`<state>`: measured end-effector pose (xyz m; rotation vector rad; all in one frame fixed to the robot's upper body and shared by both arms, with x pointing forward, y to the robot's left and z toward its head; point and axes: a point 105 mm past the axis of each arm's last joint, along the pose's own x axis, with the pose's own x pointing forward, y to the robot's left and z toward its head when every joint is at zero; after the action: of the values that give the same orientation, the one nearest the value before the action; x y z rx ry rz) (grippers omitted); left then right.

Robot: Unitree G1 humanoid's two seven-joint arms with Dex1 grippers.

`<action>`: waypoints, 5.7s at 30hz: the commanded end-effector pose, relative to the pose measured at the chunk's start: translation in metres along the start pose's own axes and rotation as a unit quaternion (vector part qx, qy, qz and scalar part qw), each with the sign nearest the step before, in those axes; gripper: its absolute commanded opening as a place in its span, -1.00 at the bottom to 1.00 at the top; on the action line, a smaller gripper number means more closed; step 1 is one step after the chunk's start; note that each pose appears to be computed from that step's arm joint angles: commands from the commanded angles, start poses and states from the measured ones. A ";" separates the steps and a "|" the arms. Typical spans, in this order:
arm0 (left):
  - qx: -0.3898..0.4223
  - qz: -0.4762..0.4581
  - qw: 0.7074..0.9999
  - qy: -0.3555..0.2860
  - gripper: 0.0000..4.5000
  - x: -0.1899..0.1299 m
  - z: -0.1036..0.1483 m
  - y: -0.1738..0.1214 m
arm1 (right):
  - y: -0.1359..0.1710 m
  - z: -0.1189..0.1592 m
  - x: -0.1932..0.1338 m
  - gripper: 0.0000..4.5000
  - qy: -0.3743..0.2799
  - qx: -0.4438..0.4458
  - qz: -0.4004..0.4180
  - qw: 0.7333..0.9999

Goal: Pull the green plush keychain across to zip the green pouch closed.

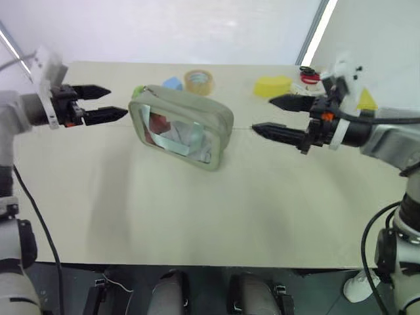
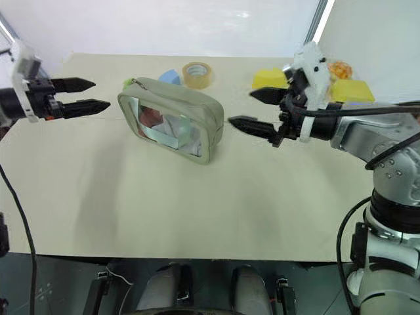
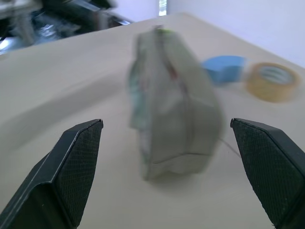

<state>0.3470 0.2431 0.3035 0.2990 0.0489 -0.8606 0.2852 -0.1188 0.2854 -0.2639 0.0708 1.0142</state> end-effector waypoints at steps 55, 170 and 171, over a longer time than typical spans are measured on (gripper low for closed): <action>0.005 -0.040 0.999 -0.014 1.00 0.017 0.002 -0.024 | -0.052 0.012 0.051 0.14 0.045 -0.192 -0.071 0.978; 0.048 -0.185 0.981 -0.031 -0.99 0.056 0.014 -0.081 | 0.009 -0.043 0.059 -1.00 0.107 -0.148 0.066 0.981; 0.060 -0.195 0.979 -0.025 -0.99 0.060 0.013 -0.086 | 0.009 -0.042 0.059 -1.00 0.107 -0.148 0.066 0.981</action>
<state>0.3288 0.1514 0.2780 0.3221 0.0440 -1.2227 0.3122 -0.0795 0.2288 -0.6378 0.1593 1.1201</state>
